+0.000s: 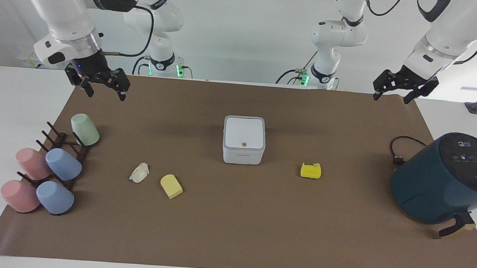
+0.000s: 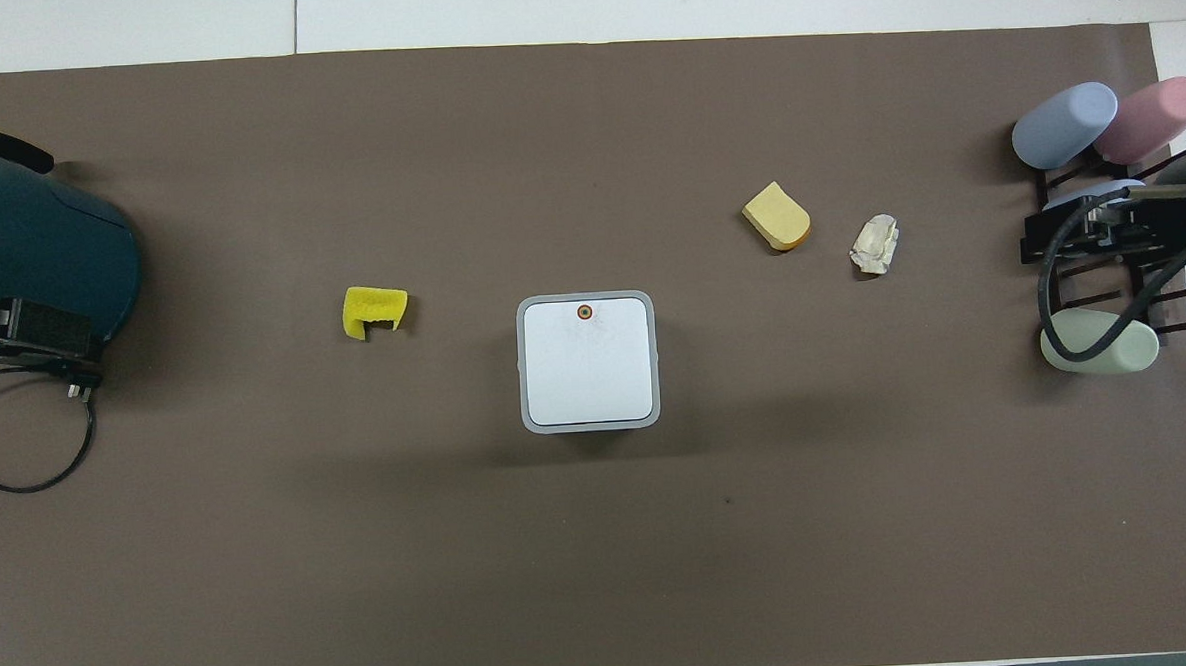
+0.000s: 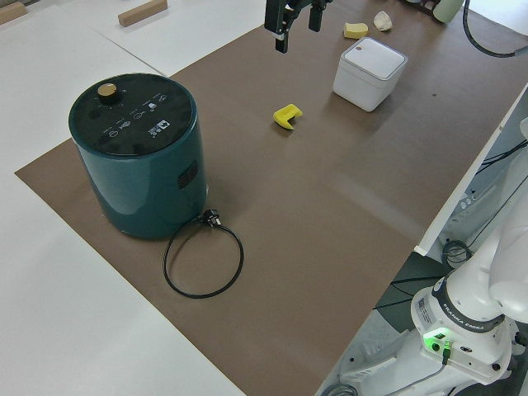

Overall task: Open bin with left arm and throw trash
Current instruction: 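Reach the left gripper to the bin lid while the right gripper reaches the paper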

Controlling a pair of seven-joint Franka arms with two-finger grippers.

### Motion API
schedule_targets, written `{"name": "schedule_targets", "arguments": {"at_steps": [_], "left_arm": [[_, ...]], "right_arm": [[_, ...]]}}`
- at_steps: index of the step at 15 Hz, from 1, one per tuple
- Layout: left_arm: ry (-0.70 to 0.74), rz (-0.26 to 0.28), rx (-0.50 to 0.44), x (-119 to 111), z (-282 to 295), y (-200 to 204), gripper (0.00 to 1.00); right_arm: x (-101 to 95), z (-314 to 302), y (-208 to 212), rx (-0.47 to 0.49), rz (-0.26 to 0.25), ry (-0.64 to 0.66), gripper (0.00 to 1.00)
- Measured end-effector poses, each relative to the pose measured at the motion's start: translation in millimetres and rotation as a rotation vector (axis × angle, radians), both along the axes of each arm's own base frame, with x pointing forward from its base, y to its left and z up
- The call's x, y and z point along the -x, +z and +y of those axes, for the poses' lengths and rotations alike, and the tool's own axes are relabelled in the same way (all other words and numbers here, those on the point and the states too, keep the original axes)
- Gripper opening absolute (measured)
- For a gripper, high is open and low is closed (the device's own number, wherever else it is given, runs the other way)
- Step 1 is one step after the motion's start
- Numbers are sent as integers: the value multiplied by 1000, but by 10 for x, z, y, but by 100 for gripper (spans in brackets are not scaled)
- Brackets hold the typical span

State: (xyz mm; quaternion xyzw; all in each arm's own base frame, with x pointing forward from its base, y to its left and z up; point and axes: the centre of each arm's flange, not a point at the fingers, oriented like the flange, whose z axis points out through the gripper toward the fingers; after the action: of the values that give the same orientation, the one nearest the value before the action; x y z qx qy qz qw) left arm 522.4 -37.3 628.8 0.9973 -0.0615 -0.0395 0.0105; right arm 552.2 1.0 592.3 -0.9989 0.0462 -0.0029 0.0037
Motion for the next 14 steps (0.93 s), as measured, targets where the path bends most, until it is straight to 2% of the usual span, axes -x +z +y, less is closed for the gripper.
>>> {"name": "schedule_targets", "arguments": {"at_steps": [8, 10, 11, 12, 13, 14], "left_arm": [[7, -7, 0, -10, 22, 5, 100], [44, -35, 0, -39, -53, 17, 100], [70, -51, 2, -53, -170, 15, 96], [91, -67, 4, -60, -355, 1, 96], [102, -78, 6, -55, -580, -24, 90], [108, -79, 7, -43, -820, -75, 79]], "right_arm": [[2, 72, -38, 0, 5, 13, 100], [1, 72, -49, 0, 5, 13, 100], [-2, 72, -53, 0, 3, 13, 100], [-7, 72, -56, 0, -2, 13, 100], [-11, 72, -59, 0, -6, 13, 100], [-8, 72, -69, 0, -4, 13, 100]]}}
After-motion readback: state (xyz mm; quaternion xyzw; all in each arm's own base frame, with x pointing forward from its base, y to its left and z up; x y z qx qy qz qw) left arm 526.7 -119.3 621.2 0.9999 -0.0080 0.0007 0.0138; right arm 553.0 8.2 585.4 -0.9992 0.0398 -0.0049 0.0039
